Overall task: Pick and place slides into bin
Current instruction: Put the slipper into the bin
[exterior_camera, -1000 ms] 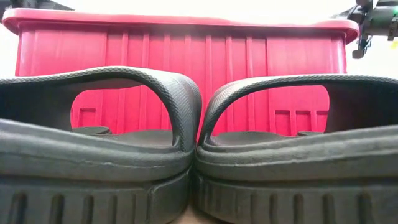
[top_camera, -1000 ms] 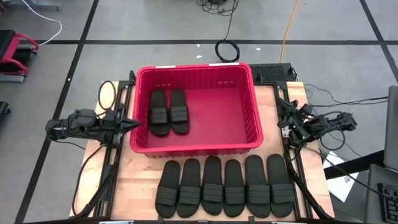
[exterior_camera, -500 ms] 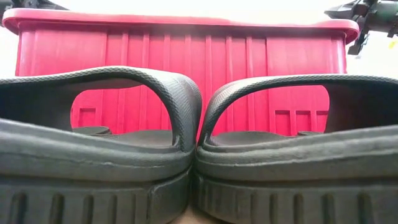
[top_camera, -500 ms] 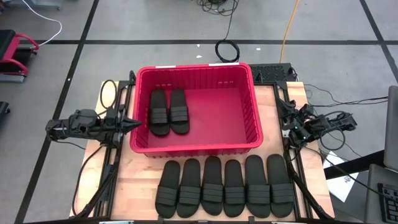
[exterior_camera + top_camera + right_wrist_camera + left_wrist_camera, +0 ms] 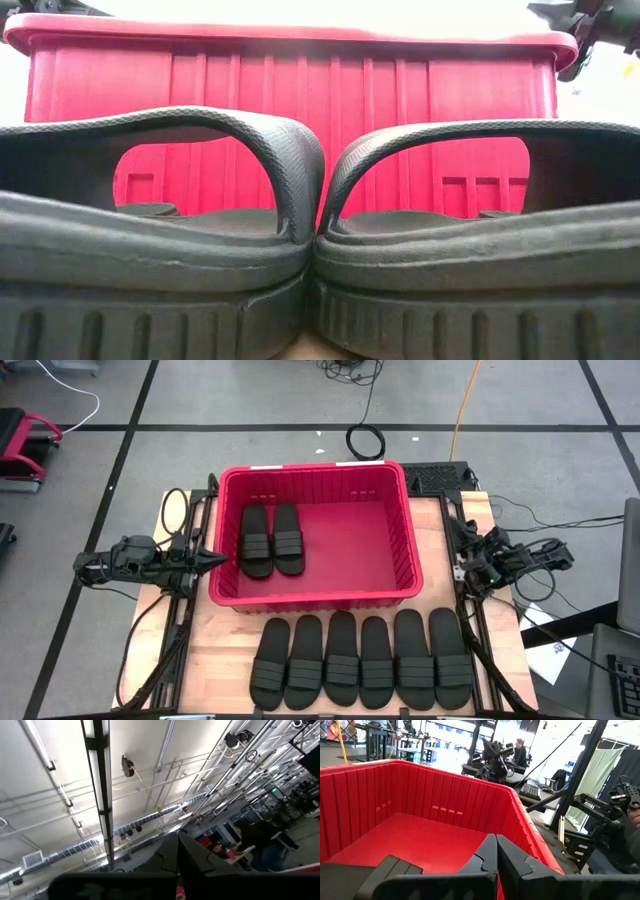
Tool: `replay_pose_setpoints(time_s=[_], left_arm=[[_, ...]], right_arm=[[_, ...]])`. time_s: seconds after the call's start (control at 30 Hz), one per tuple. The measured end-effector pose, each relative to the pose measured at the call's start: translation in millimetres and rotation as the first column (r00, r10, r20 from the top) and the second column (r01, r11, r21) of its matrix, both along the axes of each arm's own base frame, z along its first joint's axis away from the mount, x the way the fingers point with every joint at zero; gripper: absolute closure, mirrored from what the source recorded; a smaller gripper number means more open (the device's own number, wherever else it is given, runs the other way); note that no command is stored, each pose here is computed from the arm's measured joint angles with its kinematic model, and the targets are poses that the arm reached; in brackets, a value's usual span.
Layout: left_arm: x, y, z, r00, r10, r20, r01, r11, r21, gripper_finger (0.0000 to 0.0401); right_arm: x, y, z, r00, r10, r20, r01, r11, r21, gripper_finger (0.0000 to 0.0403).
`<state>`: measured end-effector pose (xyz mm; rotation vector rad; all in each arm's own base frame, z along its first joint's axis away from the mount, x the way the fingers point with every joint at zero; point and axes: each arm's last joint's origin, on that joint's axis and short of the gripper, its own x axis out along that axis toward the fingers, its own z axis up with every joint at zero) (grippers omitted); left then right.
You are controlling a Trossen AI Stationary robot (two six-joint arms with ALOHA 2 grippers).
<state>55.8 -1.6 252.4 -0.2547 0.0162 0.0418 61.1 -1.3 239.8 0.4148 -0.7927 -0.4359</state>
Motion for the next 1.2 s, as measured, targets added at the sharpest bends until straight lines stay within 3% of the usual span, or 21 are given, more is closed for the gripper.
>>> replay_pose_setpoints(time_s=[0.2,0.47,1.0,1.2], left_arm=[[-0.1,0.0,0.1,1.0,-0.001,0.0,0.001,1.0,0.0,0.04],[-0.1,0.0,0.1,1.0,-0.001,0.0,0.001,1.0,0.0,0.0387],[-0.1,-0.1,0.1,1.0,-0.003,0.0,0.003,1.0,-0.001,0.0389],[-0.1,-0.1,0.1,1.0,-0.004,0.0,0.004,1.0,-0.001,0.0376]], right_arm=[[-0.5,-0.1,0.4,0.998,0.048,0.051,-0.051,0.997,0.053,0.0403],[-0.1,1.2,1.1,0.994,0.086,0.063,-0.087,0.996,0.012,0.0403],[0.5,1.3,0.6,0.991,0.109,0.077,-0.112,0.993,0.038,0.0403],[0.7,3.9,2.1,0.98,0.175,0.092,-0.172,0.984,-0.043,0.0403]])
